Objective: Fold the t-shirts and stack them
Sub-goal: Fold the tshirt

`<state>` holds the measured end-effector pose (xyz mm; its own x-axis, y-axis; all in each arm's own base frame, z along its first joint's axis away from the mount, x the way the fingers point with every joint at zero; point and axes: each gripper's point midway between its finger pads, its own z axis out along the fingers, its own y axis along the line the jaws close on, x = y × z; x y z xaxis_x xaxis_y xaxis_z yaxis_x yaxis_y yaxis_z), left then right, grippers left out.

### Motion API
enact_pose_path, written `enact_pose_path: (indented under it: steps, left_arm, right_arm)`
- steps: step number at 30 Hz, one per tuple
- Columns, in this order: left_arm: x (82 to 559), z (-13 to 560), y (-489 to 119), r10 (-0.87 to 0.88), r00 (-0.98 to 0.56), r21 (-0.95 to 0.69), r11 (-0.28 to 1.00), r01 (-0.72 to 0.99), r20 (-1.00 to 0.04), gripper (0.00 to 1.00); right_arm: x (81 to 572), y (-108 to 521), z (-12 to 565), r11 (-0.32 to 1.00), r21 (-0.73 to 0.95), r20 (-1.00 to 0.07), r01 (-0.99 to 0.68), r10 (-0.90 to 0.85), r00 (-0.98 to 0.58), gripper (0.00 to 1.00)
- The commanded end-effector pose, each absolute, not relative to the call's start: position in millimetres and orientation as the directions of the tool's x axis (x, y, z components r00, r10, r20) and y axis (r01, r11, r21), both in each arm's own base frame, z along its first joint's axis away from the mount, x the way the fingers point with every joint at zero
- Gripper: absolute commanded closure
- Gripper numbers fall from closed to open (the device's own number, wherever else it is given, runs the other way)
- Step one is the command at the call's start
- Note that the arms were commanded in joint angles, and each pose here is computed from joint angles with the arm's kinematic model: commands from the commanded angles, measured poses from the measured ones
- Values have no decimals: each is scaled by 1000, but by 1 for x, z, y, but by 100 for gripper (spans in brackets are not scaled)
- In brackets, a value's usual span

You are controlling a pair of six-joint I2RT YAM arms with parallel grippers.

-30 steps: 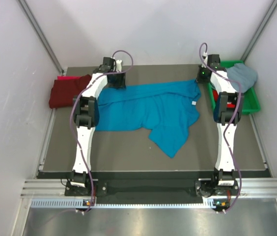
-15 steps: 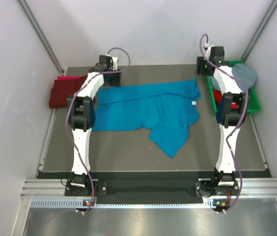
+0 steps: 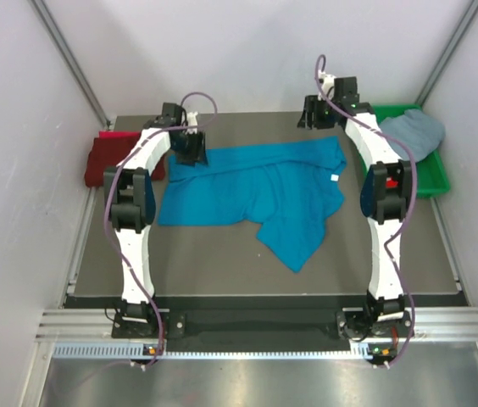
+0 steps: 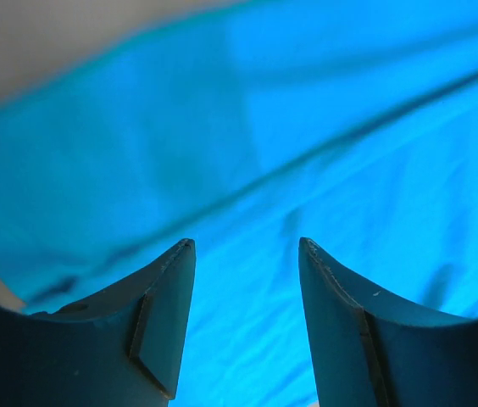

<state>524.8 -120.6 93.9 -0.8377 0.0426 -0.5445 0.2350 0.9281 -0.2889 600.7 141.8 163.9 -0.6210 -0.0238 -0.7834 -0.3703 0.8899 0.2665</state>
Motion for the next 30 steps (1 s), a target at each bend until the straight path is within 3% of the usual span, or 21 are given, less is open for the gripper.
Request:
enact_pose_path:
  steps: [1, 12, 23, 26, 28, 30]
  left_arm:
    - [508, 81, -111, -2, -884, -348, 920, 182, -468, 43]
    - [511, 45, -82, -37, -911, -290, 953, 92, -411, 42]
    - [516, 41, -73, -60, -909, -275, 959, 61, -412, 42]
    - [516, 41, -74, -60, -909, -278, 959, 63, -413, 41]
    - [516, 40, -74, -62, -910, -281, 958, 62, -409, 42]
    - [517, 41, -74, -63, -909, -283, 957, 62, -412, 42]
  right_arm:
    - [600, 154, 141, 867, 337, -744, -368, 6, -668, 43]
    - [598, 167, 84, 877, 322, -686, -355, -42, -727, 45]
    - [581, 180, 51, 880, 321, -625, -350, -81, -776, 60]
    - [579, 180, 50, 883, 314, -622, -349, -86, -778, 70]
    - [580, 177, 52, 891, 299, -627, -342, -86, -774, 87]
    - [580, 173, 59, 897, 283, -635, -339, -89, -767, 97]
